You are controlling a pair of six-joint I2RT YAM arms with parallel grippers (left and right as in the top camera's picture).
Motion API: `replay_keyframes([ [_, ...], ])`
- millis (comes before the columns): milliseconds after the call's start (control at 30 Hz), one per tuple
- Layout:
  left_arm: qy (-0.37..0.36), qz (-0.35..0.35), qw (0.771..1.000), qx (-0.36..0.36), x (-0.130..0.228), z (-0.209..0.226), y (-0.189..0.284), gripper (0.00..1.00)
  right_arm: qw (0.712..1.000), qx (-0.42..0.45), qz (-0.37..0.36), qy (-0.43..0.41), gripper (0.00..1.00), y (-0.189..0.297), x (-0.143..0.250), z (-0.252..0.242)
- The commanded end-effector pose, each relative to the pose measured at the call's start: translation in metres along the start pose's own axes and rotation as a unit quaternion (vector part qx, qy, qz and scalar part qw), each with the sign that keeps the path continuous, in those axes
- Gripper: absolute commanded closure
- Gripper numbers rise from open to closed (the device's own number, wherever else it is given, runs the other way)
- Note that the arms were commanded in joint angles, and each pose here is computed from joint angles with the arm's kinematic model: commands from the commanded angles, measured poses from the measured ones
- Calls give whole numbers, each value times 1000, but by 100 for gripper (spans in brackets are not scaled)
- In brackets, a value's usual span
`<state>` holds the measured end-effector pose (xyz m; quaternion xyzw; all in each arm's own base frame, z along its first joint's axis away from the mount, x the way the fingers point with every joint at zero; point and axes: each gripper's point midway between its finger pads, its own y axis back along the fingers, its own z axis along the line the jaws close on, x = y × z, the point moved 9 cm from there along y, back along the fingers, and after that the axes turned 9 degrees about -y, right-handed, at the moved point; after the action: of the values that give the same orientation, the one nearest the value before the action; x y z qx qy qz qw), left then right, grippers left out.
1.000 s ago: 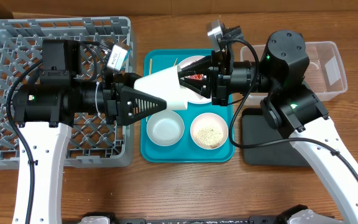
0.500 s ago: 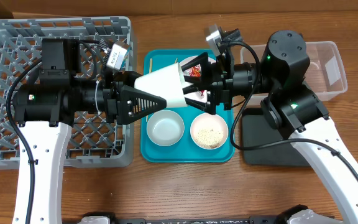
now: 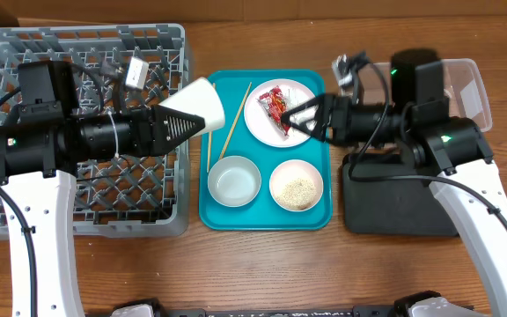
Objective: Sort waste into correct bins and load items into the dishwasher
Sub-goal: 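Place the paper cup upright in the dish rack with the left gripper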
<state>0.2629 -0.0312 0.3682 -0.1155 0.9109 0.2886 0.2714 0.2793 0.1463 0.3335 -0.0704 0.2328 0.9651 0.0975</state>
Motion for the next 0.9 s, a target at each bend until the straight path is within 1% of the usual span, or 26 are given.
replay_keyframes([
  [0, 88, 27, 966, -241, 12, 32, 13, 56, 986, 152, -63, 21, 14, -3, 6, -16],
  [100, 142, 51, 924, -352, 26, 46, 25, 55, 980, 188, -47, 35, 14, -10, 17, -18],
  [133, 169, 65, 895, -407, 34, 51, 32, 55, 979, 193, -39, 43, 14, -13, 21, -17],
  [167, 184, 73, 877, -437, 39, 53, 37, 52, 979, 194, -35, 46, 14, -15, 23, -16],
  [200, 194, 81, 861, -462, 43, 55, 40, 50, 979, 193, -31, 48, 14, -17, 25, -15],
  [267, 213, 101, 823, -517, 54, 59, 49, 46, 980, 191, -23, 56, 14, -21, 29, -12],
  [300, 221, 109, 806, -538, 58, 61, 52, 45, 980, 190, -20, 58, 14, -22, 30, -11],
  [367, 230, 121, 789, -558, 65, 66, 53, 43, 980, 190, -17, 59, 13, -24, 32, -11],
  [500, 249, 146, 777, -560, 80, 82, 44, 42, 980, 190, -16, 59, 13, -24, 32, -11],
  [600, 269, 152, 769, -560, 94, 103, 38, 42, 980, 193, -13, 56, 13, -24, 33, -12],
  [633, 275, 148, 772, -553, 97, 109, 35, 42, 979, 194, -12, 55, 13, -24, 34, -12],
  [667, 279, 143, 785, -534, 100, 116, 30, 43, 979, 194, -12, 55, 13, -24, 34, -12],
  [700, 273, 140, 804, -509, 101, 122, 24, 44, 979, 194, -11, 55, 13, -24, 34, -12],
  [733, 272, 137, 815, -493, 104, 129, 18, 46, 979, 194, -12, 55, 13, -24, 34, -12],
  [767, 273, 137, 813, -495, 107, 132, 16, 43, 979, 193, -12, 55, 13, -24, 34, -12],
  [867, 275, 143, 811, -495, 112, 135, 14, 13, 979, 196, -10, 53, 13, -24, 35, -13],
])
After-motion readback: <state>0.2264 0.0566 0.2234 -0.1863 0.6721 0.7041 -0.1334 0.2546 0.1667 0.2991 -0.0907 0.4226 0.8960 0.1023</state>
